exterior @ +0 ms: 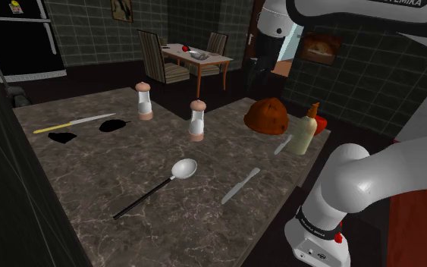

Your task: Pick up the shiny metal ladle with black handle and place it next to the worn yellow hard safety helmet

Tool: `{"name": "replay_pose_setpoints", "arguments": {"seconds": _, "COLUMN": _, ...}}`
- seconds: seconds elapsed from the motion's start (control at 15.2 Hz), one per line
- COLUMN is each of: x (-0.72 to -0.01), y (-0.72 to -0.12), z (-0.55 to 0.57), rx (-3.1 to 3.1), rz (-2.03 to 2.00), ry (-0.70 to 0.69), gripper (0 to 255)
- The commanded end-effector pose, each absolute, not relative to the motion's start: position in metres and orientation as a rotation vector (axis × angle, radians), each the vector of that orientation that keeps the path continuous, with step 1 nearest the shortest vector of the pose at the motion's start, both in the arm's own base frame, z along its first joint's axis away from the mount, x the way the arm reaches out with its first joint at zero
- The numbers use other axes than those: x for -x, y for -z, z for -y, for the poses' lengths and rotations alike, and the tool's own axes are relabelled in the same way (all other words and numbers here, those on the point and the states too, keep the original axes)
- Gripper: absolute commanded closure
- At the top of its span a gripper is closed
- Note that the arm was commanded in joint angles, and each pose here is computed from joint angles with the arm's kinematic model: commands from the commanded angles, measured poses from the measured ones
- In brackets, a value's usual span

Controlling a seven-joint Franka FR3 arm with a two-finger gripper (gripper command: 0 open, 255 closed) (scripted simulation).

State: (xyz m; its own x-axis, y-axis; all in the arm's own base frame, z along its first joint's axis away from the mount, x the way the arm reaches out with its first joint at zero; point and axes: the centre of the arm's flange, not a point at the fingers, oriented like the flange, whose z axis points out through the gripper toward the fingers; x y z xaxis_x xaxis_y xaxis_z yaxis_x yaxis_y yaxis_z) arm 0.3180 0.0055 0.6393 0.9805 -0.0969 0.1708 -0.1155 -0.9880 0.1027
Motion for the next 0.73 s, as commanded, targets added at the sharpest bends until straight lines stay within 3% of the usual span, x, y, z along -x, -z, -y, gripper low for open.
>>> {"name": "replay_pose_setpoints", "arguments": {"seconds": 0.0, "x": -0.318, "y": -0.639, "z": -0.006, "rx": -3.014, "rz": 0.162, "ry": -0.252, "gripper": 0}}
{"name": "replay_pose_setpoints", "arguments": {"seconds": 0.66, "x": -0.359, "y": -0.558, "z": -0.111, "rx": -2.928, "rz": -0.171, "ry": -0.263, "gripper": 0}}
